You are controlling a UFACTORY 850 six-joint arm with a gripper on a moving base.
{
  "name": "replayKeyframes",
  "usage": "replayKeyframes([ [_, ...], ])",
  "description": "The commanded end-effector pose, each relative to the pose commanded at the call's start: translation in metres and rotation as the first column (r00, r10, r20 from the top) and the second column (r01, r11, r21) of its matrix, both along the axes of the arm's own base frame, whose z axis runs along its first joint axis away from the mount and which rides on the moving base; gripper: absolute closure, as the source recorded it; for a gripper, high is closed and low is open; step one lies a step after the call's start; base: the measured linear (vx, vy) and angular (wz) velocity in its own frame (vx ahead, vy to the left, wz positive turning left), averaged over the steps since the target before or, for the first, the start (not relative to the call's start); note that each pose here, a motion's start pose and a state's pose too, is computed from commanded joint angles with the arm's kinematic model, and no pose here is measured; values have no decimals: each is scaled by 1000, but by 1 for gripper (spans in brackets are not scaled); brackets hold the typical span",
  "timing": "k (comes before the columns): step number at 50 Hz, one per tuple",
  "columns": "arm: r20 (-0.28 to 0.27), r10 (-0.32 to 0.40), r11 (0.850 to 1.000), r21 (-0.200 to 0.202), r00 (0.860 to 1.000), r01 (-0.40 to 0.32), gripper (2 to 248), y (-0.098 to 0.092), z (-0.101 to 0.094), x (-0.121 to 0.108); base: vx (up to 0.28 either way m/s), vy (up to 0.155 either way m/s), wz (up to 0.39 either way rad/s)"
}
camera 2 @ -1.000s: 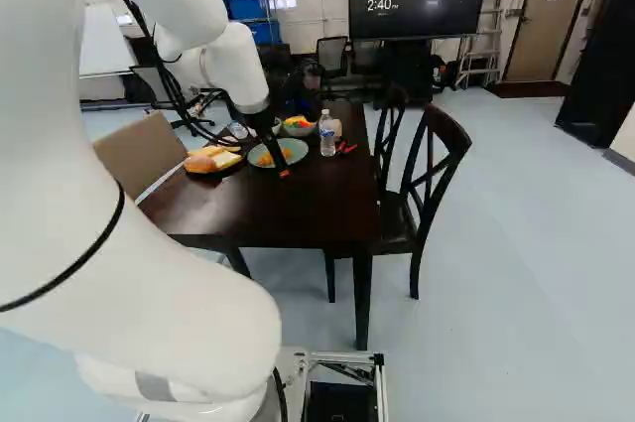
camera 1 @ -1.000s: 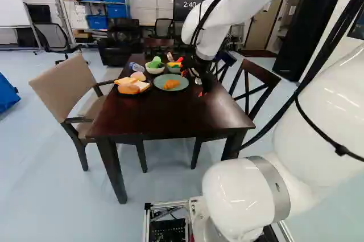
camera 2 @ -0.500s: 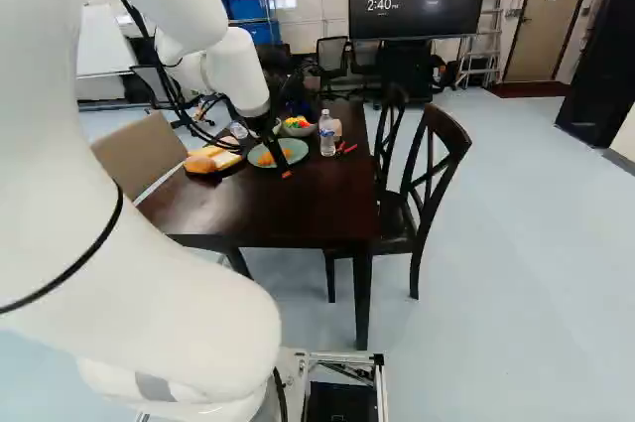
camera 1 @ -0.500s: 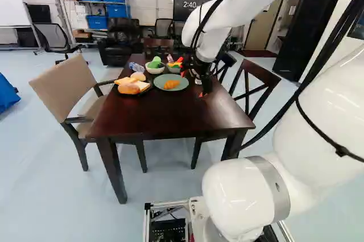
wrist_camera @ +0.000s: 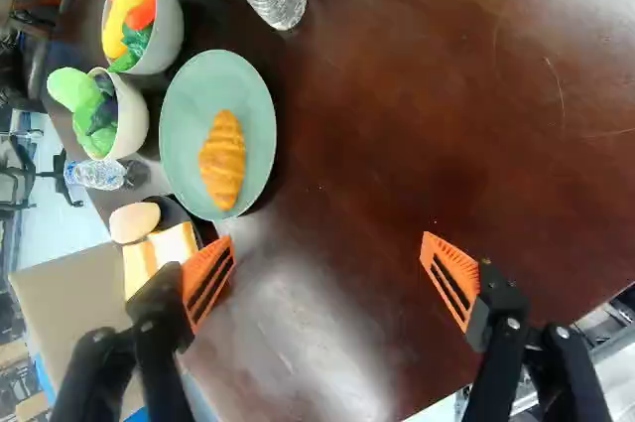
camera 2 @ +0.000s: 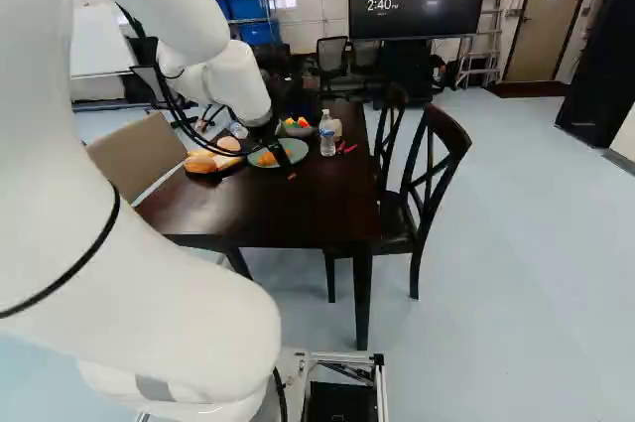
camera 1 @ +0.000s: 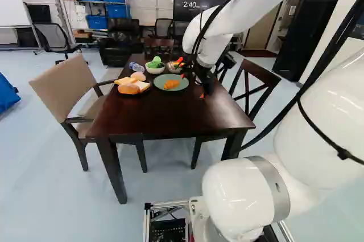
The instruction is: Move the croissant to the empty plate
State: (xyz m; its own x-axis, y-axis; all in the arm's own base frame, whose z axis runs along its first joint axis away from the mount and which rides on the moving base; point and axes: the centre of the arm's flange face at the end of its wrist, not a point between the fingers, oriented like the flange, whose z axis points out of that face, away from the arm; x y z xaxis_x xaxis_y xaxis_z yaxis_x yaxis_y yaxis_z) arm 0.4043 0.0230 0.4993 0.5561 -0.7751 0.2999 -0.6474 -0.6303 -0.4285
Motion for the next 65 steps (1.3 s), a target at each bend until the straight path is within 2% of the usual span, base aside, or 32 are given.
replayKeyframes([
  [18,82,81,995,-66,993,-76,3,-4,-20,-10,0,0,0],
  [34,164,172,977,-153,971,-147,3,-8,-40,-22,0,0,0],
  [48,235,265,945,-254,935,-204,3,-11,-60,-37,0,0,0],
  [65,304,382,885,-393,873,-250,3,-16,-83,-60,0,0,0],
])
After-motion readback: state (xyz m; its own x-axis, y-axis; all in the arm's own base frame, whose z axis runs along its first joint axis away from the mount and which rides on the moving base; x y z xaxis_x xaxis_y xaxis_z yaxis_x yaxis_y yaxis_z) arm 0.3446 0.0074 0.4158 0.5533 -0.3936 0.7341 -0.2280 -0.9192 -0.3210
